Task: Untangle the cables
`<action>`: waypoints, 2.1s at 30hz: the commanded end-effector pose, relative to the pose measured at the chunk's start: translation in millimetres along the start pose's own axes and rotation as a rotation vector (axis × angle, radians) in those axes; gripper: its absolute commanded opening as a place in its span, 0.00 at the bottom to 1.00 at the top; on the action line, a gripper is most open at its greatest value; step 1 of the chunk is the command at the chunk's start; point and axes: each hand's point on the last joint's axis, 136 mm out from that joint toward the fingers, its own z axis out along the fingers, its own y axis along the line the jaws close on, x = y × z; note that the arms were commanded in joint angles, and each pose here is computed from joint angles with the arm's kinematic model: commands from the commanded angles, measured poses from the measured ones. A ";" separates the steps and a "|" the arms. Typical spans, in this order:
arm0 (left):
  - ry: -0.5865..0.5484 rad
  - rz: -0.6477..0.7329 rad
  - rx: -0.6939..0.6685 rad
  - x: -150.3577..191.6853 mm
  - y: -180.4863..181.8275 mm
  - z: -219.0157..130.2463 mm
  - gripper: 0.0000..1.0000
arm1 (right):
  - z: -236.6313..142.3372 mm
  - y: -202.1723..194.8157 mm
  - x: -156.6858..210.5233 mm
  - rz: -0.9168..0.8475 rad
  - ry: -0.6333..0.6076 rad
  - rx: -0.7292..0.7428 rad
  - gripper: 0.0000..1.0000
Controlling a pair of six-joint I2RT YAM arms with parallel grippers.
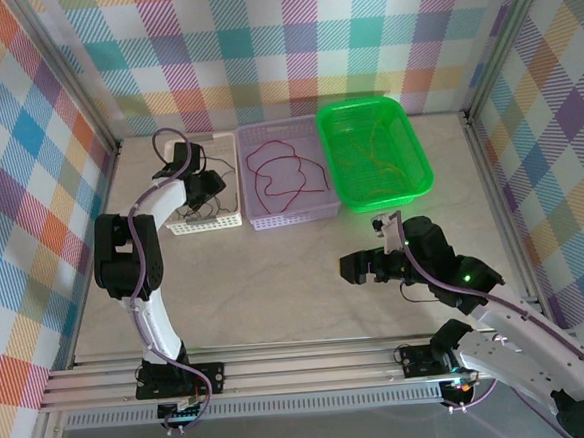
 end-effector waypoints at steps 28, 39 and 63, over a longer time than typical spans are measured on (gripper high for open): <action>-0.515 0.195 0.144 -60.4 -66.0 -225.0 1.00 | -68.8 -46.8 -62.7 -0.082 -0.342 0.398 1.00; -0.526 0.102 0.131 -9.3 -20.4 -263.6 1.00 | -110.1 -93.1 -106.4 -0.184 -0.609 0.698 1.00; -0.519 0.297 0.080 60.6 5.6 -253.8 1.00 | -67.2 -238.9 -123.9 -0.130 -0.501 0.908 1.00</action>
